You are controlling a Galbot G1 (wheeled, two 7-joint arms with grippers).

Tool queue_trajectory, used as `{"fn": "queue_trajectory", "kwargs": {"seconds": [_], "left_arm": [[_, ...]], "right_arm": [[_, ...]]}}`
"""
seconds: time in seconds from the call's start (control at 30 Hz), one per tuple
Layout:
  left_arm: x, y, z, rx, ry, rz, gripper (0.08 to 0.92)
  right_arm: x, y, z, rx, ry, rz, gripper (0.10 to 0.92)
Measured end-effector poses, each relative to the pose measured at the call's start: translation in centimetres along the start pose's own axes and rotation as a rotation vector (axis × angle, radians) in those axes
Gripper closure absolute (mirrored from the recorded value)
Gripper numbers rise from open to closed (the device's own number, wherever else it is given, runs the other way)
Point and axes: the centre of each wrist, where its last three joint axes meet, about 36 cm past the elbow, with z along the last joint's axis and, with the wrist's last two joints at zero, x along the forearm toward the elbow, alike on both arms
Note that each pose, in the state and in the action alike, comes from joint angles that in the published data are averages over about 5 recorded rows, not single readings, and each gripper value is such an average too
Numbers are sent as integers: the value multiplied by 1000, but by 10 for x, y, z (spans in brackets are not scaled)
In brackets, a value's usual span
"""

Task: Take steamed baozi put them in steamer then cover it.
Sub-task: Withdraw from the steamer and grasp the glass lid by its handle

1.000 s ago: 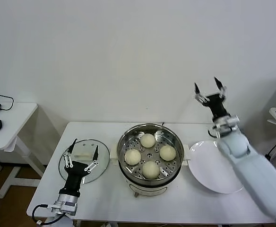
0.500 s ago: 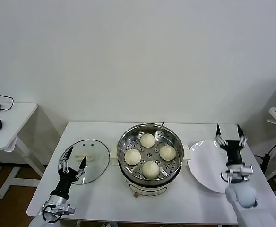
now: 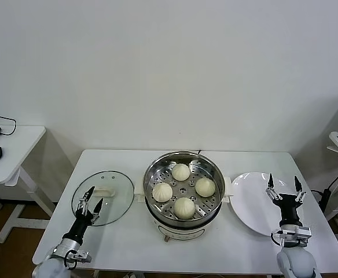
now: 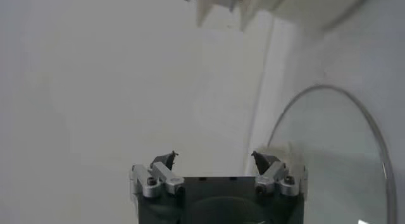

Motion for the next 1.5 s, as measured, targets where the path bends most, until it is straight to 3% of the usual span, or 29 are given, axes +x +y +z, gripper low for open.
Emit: {"fn": "queue_trajectory", "kwargs": {"seconds": [0.53,1.5], "left_arm": [[-28,-15,12,-152,23,15,177],[-60,-22,-4,-145,80,1,177]], "right_arm": [[17,6,11,9,30,-1,200],[26,12,18,25,40,-6,200]]}}
